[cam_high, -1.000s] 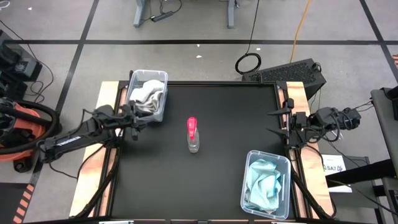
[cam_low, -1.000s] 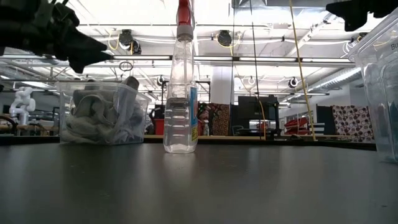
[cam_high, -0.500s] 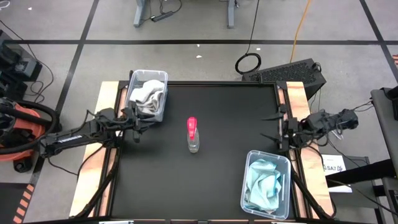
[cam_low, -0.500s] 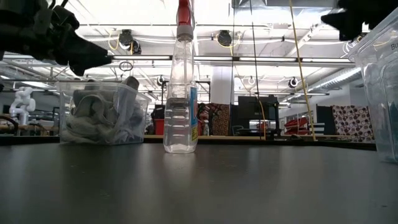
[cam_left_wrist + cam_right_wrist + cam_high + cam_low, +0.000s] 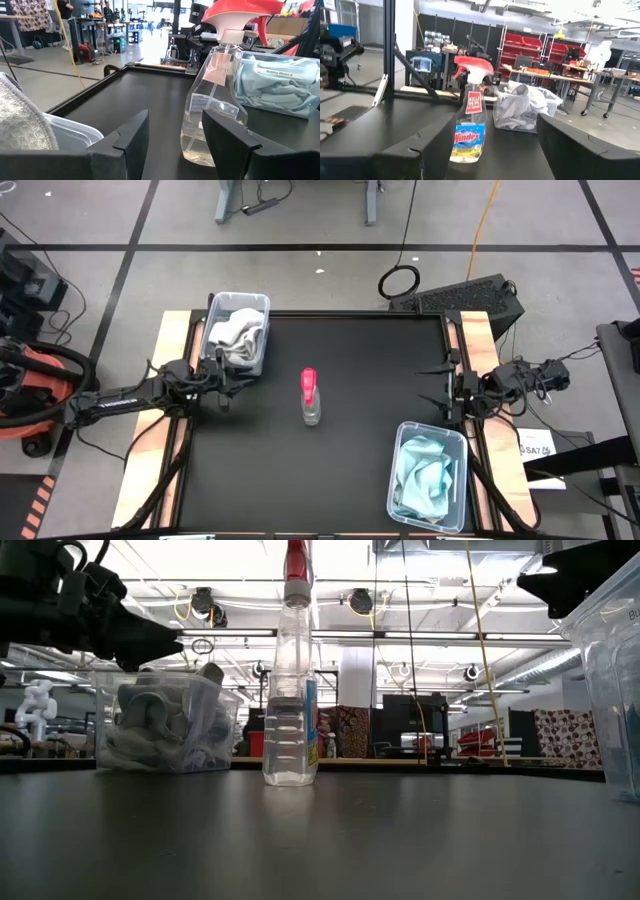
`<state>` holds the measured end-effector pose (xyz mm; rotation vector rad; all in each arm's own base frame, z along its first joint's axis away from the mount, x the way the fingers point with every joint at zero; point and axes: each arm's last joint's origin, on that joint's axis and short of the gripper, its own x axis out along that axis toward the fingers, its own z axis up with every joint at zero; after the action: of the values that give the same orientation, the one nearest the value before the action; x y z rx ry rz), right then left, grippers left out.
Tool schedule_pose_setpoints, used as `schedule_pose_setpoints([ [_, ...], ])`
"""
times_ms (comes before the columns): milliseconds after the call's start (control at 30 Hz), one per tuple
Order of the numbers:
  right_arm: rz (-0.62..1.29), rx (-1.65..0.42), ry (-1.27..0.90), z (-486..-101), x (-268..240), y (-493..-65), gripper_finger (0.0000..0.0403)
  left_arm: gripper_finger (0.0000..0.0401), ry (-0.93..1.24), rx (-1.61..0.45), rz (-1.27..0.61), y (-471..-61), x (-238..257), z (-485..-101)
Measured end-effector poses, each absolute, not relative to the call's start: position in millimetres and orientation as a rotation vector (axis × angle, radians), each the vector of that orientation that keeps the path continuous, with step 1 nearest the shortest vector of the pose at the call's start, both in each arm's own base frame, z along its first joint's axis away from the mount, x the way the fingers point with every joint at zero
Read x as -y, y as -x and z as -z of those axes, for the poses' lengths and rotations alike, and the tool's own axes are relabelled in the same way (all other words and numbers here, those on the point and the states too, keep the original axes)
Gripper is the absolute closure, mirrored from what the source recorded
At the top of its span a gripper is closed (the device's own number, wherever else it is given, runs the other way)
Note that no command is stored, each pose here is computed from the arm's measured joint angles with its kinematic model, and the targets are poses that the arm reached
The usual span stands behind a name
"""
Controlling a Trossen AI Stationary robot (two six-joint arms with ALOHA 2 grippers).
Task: Sort microfiber towel by color & place in baskets
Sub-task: Return to Home Position
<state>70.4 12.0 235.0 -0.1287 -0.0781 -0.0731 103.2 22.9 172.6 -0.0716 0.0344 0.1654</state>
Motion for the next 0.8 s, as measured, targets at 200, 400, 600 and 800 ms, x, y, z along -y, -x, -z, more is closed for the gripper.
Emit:
schedule_pose_setpoints([
  [200, 0.071, 0.055, 0.124, -232, -12, -71, 0.0134, 0.0212, 0.058, -0.045, -0.166, -103, -23, -171],
  [400, 0.074, 0.047, 0.123, -229, -12, -72, 0.0134, 0.0212, 0.050, -0.066, -0.165, -101, -22, -169],
  [600, 0.100, 0.028, 0.104, -223, -12, -74, 0.0134, 0.0212, 0.050, -0.063, -0.166, -99, -22, -169],
  [800, 0.095, 0.028, 0.054, -222, -13, -75, 0.0134, 0.0212, 0.076, -0.057, -0.168, -99, -22, -170],
])
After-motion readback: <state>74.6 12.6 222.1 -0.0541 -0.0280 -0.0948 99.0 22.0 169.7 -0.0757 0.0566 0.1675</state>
